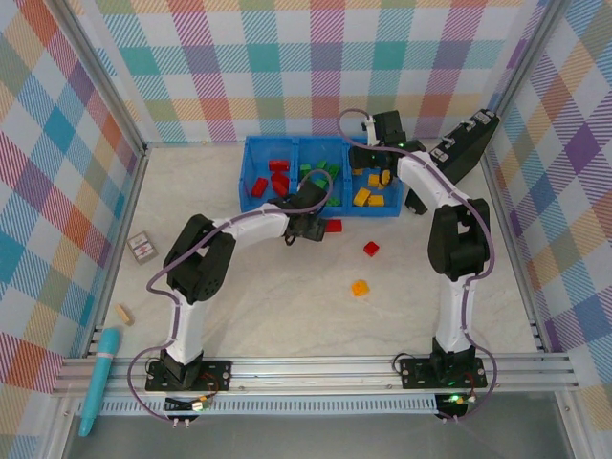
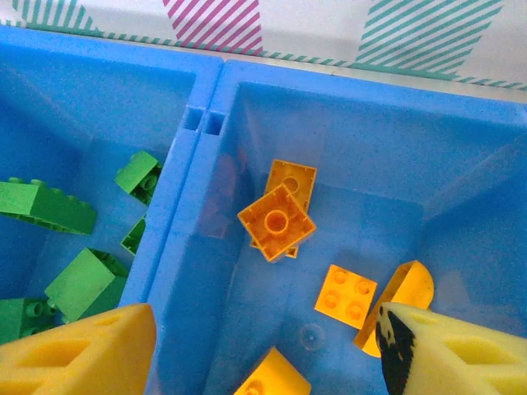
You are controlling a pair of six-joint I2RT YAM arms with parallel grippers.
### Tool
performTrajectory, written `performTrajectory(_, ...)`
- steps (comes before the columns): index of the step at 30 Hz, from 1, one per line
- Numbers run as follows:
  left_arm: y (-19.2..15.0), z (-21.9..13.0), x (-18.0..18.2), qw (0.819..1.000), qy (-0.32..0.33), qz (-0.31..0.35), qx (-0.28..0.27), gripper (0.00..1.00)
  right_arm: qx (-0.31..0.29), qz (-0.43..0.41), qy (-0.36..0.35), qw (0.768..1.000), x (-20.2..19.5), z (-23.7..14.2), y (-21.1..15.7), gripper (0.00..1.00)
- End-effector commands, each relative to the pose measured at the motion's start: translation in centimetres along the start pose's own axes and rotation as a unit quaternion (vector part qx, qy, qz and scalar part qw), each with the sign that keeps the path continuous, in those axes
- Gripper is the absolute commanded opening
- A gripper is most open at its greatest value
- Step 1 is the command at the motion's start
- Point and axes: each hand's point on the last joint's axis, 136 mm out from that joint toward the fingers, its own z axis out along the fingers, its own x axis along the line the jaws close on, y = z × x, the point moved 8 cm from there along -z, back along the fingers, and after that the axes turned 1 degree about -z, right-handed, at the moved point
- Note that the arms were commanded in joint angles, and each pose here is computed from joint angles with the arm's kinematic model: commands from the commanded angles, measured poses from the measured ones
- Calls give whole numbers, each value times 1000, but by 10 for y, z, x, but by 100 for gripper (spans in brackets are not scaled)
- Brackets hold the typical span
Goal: Sort the legos into containers by color
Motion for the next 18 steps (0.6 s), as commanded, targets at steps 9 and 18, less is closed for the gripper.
performTrajectory(9, 16, 9, 6, 999, -16, -32, -13, 79, -19, 8, 9, 1000, -1, -23, 0, 72)
performTrajectory(18, 9, 21, 3, 999, -28, -39, 6, 70, -15, 2, -14, 1000, -6, -33, -6, 72)
